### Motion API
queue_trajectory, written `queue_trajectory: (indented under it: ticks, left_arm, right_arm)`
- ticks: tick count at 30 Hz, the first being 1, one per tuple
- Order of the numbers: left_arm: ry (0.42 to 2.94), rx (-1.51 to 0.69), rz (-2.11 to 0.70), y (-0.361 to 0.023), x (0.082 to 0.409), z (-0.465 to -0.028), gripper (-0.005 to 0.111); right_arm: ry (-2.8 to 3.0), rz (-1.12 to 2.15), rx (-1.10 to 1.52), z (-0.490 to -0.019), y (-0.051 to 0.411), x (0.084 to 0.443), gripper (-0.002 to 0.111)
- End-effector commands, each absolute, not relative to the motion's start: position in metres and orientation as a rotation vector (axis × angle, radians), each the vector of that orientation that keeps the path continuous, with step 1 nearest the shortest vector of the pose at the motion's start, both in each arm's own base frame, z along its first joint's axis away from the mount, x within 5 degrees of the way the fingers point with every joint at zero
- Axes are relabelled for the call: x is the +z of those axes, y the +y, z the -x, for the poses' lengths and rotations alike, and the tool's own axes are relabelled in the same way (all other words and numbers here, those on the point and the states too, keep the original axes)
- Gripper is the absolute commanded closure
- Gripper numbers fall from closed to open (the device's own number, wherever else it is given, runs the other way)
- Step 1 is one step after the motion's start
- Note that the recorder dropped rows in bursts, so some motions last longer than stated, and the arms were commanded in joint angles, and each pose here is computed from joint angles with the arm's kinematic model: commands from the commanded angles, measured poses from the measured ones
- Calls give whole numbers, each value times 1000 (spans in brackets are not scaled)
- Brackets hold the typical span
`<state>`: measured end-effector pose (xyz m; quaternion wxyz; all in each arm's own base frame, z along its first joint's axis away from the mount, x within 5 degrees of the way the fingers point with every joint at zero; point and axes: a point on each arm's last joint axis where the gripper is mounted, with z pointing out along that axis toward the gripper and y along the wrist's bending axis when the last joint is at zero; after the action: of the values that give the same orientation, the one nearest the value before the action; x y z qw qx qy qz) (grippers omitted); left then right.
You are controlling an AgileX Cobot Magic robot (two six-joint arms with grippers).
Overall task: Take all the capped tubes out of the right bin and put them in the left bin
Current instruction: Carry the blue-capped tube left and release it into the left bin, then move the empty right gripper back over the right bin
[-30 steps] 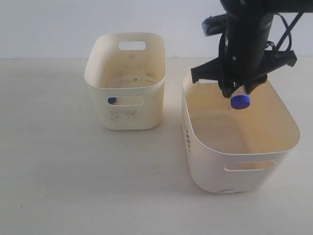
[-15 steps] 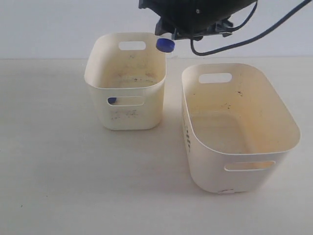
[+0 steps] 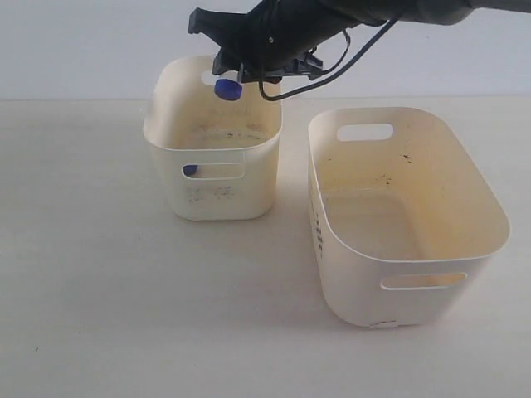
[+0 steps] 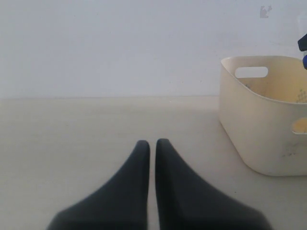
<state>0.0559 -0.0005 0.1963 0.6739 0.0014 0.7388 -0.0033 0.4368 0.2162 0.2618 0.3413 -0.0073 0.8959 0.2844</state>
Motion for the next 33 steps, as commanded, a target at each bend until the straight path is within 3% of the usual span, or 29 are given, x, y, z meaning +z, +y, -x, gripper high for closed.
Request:
queue_trajectory:
  ticks: [1,3,6,12,20,25,33]
  left_arm:
    - [1655,-19,-3,-1,198,-56,103]
    - [1655,-19,-3,-1,198,-56,103]
    - [1655,-19,-3,-1,198,-56,103]
    - [1655,-19,-3,-1,198,-56,103]
    - [1655,-19,-3,-1,198,-56,103]
    - [1655,-19,-3,-1,198,-56,103]
    - [1655,-19,-3,-1,198,-56,103]
  right_arm:
    - [2343,67,733,-438,218,260,34]
    - [2359,85,731,-437,218,260,32]
    - [2379,105,742,-430,217,269,49]
    - [2440,313,578,-394,197,321,107]
    - [2492,422,147,-363,151,363,108]
    - [2558,411,122,-369,124,356,108]
    - [2793,369,186,-360,92,315,108]
